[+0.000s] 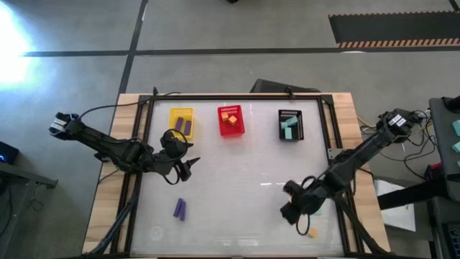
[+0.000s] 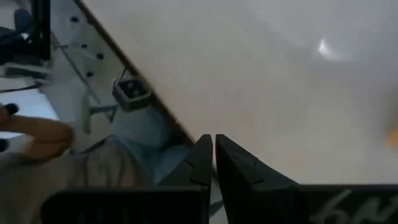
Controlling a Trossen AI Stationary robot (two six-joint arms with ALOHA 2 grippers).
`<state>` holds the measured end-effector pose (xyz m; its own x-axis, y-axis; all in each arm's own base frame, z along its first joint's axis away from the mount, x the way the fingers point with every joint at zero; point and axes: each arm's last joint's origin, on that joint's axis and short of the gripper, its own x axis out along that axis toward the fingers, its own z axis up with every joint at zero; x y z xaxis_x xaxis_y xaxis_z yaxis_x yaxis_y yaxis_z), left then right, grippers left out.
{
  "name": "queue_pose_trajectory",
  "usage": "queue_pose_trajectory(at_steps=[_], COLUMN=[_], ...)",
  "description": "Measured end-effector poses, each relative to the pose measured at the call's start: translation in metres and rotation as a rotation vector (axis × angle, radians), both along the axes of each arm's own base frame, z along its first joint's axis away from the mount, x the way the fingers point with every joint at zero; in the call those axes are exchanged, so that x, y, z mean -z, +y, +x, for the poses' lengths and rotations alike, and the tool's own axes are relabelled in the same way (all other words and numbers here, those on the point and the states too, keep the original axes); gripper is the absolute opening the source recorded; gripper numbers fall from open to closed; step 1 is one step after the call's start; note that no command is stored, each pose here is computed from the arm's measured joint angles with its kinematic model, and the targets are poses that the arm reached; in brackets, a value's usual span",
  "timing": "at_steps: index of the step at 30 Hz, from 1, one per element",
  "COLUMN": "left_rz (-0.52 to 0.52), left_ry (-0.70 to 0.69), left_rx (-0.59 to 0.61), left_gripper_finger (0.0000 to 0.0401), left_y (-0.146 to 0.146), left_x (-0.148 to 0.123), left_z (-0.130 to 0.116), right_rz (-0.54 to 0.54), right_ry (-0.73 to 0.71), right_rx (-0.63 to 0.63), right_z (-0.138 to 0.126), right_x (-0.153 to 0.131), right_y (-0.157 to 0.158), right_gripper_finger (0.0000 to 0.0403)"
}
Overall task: Sort & place blocks by color
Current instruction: Put the yellow block into the red bin
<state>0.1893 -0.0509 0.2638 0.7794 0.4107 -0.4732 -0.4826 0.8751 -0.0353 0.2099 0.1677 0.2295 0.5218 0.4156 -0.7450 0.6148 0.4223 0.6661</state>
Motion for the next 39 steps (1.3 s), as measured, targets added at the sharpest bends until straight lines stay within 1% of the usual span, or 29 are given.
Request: queue_pose_trajectory(at_steps=[2, 3, 8, 9, 13, 18, 21, 26, 34, 36, 39], left_rz=[0.026, 0.042, 0.085, 0.087, 0.087, 0.099, 0.101, 0.103, 0.109, 0.110, 0.110], left_ry=[0.006, 0.006, -0.002, 0.000, 0.000, 0.006, 0.008, 0.008, 0.012, 0.014, 0.017], left_rx=[0.005, -0.002, -0.046, -0.046, -0.045, -0.038, -0.037, -0.039, -0.036, -0.036, -0.036], left_gripper_finger=[0.0272, 0.0272, 0.0272, 0.0272, 0.0272, 0.0272, 0.0272, 0.0272, 0.0272, 0.0272, 0.0272], left_y=[0.000, 0.000, 0.002, 0.002, 0.002, 0.002, 0.002, 0.002, 0.002, 0.002, 0.002], left_x=[-0.001, -0.001, -0.002, -0.002, -0.002, -0.002, -0.002, -0.002, -0.001, 0.000, 0.001], left_z=[0.000, 0.000, 0.000, -0.001, -0.001, -0.001, -0.001, -0.001, -0.001, -0.001, -0.001], right_rz=[0.059, 0.087, 0.219, 0.231, 0.223, 0.217, 0.203, 0.153, 0.137, 0.122, 0.088], right_ry=[0.094, 0.168, 0.628, 0.677, 0.737, 0.794, 0.760, 0.688, 0.692, 0.700, 0.716], right_rx=[0.017, 0.026, 0.084, 0.085, 0.103, 0.149, 0.171, 0.205, 0.228, 0.235, 0.248], right_z=[0.000, -0.001, -0.019, -0.023, -0.037, -0.050, -0.055, -0.056, -0.055, -0.056, -0.057], right_x=[0.011, 0.018, 0.048, 0.052, 0.060, 0.061, 0.059, 0.058, 0.061, 0.062, 0.066], right_y=[0.010, 0.015, 0.040, 0.046, 0.064, 0.072, 0.073, 0.071, 0.070, 0.069, 0.067], right_gripper_finger=[0.0013, 0.0013, 0.0013, 0.0013, 0.0013, 0.0014, 0.0032, 0.0100, 0.0231, 0.0256, 0.0284])
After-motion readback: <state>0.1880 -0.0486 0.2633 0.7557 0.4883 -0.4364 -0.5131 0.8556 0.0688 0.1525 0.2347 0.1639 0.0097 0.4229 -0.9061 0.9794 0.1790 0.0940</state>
